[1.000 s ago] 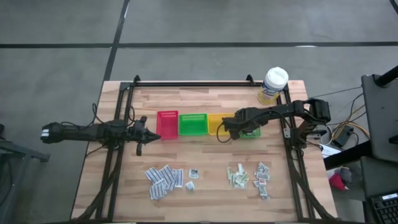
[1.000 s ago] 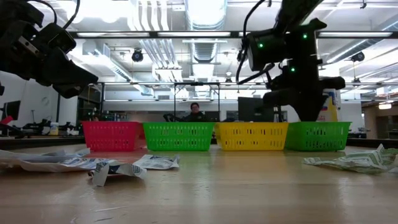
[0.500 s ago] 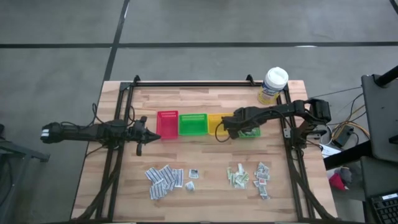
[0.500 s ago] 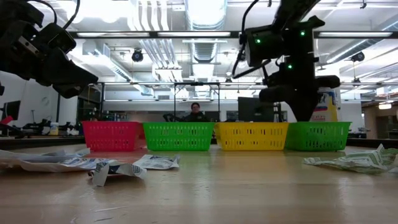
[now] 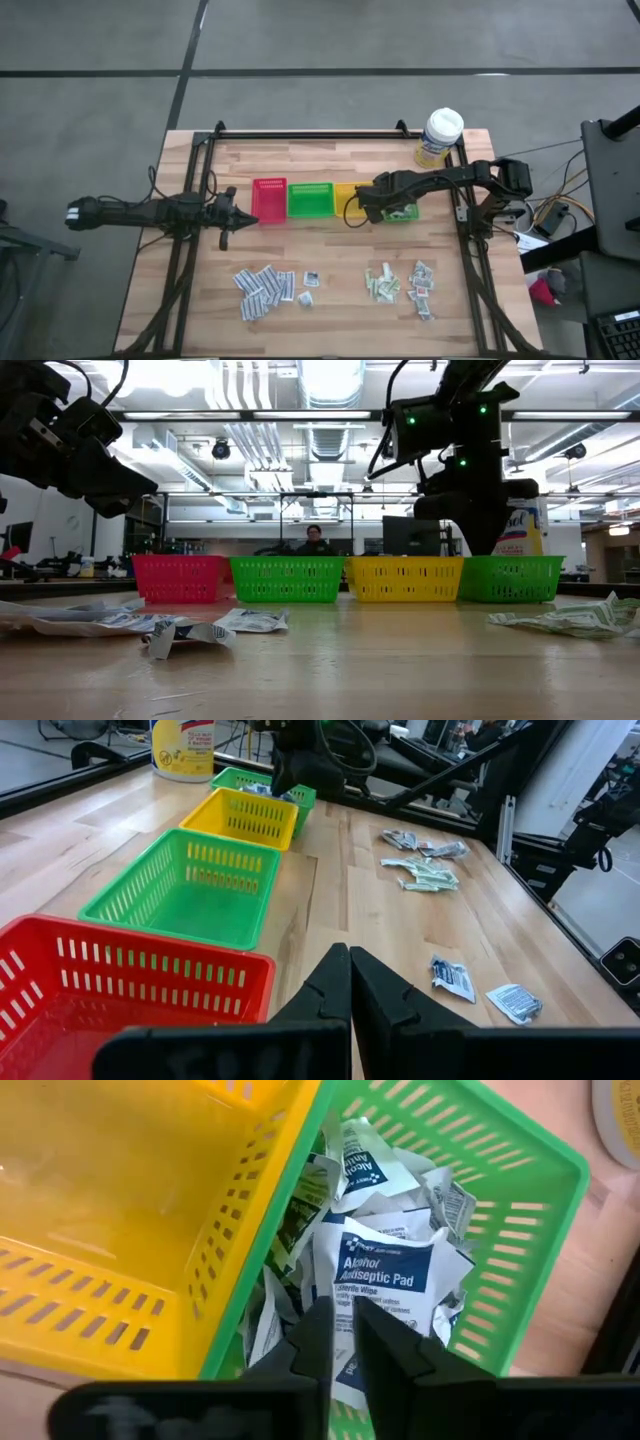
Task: Pick & Place First Aid Supplies
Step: Put the blue alcohol pad into the right green bin
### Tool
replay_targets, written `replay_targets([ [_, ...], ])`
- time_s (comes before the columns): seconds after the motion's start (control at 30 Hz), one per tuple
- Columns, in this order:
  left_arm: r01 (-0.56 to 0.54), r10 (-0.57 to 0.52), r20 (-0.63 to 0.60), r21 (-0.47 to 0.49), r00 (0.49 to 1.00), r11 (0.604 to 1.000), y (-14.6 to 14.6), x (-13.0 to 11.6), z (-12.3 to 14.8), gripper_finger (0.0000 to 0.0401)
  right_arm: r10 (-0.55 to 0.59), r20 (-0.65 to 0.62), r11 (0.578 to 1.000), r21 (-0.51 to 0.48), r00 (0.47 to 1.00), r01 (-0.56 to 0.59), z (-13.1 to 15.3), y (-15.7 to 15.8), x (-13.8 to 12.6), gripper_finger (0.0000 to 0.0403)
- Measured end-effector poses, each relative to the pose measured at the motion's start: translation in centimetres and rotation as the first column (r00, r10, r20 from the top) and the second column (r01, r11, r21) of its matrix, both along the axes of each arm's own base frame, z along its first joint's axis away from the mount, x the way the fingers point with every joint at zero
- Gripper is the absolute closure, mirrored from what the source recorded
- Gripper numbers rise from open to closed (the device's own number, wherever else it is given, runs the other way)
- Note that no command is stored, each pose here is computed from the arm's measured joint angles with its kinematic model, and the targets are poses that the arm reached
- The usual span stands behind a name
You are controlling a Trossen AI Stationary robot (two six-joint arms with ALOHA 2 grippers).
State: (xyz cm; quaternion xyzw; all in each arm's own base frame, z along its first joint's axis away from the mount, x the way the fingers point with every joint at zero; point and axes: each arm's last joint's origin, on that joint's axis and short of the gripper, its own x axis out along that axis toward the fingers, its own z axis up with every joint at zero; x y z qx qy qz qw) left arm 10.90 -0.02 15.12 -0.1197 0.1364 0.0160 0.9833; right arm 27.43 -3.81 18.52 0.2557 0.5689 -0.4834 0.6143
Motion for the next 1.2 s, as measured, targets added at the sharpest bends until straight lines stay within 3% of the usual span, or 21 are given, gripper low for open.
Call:
replay_targets([
  [0.2,0.0,0.0,0.0,0.0,1.0,1.0,0.0,0.0,0.0,0.0401,0.03,-0.032,0.999,0.011,0.999,-0.03,0.4,0.0,-0.1,0.0311],
  [0.37,0.0,0.0,0.0,0.0,1.0,1.0,0.0,0.0,0.0,0.0401,0.038,-0.036,0.997,0.063,0.999,-0.035,2.0,0.5,0.3,0.0299],
  [0.57,0.0,0.0,0.0,0.0,1.0,1.0,0.0,0.0,0.0,0.0401,0.079,0.064,0.987,0.132,0.995,-0.087,4.2,2.0,1.8,0.0302],
  [0.83,0.0,0.0,0.0,0.0,1.0,1.0,0.0,0.0,0.0,0.0401,0.235,0.23,0.958,0.108,0.944,-0.265,7.0,6.9,3.7,0.0316],
  [0.93,0.0,0.0,0.0,0.0,1.0,1.0,0.0,0.0,0.0,0.0401,0.311,0.332,0.93,0.086,0.891,-0.357,7.4,9.2,4.4,0.0322],
  [1.0,0.0,0.0,0.0,0.0,1.0,1.0,0.0,0.0,0.0,0.0401,0.39,0.406,0.893,0.052,0.826,-0.447,7.5,10.6,5.1,0.0325],
  [1.1,0.0,0.0,0.0,0.0,1.0,1.0,0.0,0.0,0.0,0.0401,0.531,0.486,0.804,-0.031,0.694,-0.594,7.7,12.6,5.8,0.033],
  [1.2,0.0,0.0,0.0,0.0,1.0,1.0,0.0,0.0,0.0,0.0401,0.657,0.541,0.687,-0.145,0.524,-0.712,7.7,14.5,6.4,0.0335],
])
